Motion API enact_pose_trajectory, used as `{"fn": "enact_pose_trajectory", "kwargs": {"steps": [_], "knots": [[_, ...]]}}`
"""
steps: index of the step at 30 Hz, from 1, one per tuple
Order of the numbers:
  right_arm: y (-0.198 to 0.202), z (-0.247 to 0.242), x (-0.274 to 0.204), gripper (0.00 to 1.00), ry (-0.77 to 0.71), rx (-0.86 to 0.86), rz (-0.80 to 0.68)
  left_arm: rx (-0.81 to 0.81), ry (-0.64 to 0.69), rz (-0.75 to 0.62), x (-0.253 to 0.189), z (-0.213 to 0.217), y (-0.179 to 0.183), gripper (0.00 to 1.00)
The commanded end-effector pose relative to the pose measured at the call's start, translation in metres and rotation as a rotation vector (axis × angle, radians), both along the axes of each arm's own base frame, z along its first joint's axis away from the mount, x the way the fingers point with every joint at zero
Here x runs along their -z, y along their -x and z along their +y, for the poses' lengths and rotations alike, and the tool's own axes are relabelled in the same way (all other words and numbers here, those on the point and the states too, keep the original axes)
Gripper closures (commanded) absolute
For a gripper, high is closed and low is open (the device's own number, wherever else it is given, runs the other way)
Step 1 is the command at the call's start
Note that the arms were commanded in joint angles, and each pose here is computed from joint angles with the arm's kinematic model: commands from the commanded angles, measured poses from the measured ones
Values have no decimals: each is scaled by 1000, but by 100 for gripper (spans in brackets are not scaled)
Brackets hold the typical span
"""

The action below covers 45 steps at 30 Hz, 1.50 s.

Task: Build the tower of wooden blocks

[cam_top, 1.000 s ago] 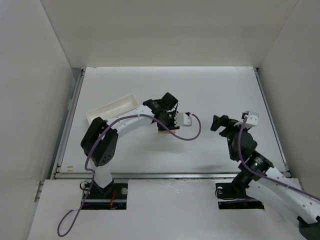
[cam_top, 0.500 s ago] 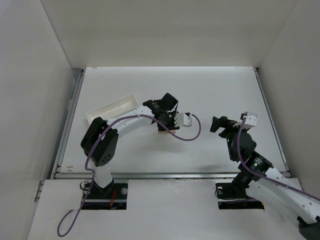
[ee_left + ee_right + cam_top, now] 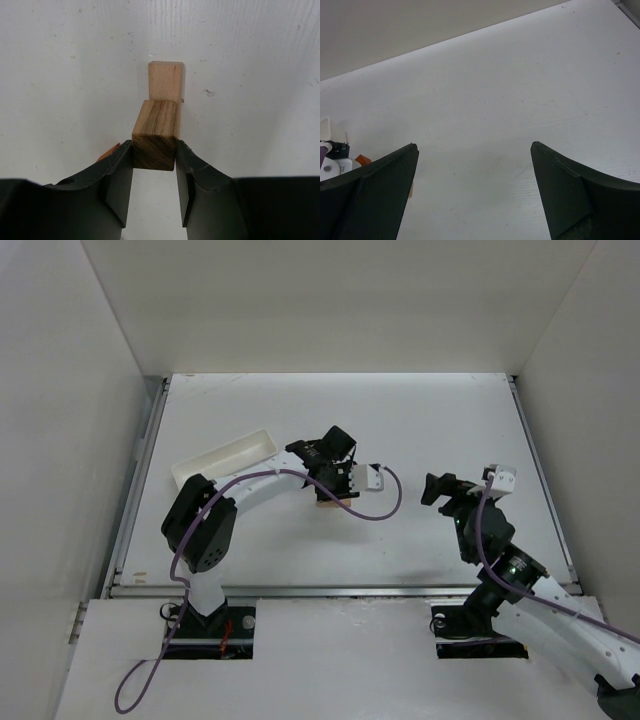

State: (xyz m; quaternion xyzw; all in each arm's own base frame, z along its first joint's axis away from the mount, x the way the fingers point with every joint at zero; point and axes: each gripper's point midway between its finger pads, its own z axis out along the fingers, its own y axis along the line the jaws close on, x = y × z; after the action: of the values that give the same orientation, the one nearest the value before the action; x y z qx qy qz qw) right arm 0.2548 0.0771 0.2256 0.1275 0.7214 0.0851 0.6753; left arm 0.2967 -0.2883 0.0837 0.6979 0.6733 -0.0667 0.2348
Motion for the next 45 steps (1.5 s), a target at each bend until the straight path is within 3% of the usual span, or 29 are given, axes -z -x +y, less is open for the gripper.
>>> {"fn": "enact_pose_trajectory", "kwargs": {"steps": [1, 45], "knots": [[1, 1, -3, 0, 4, -10, -12, -10, 54, -2, -13, -3, 2, 100], [2, -2, -5, 0, 8, -1, -18, -31, 18, 5, -2, 3, 1, 100]]}}
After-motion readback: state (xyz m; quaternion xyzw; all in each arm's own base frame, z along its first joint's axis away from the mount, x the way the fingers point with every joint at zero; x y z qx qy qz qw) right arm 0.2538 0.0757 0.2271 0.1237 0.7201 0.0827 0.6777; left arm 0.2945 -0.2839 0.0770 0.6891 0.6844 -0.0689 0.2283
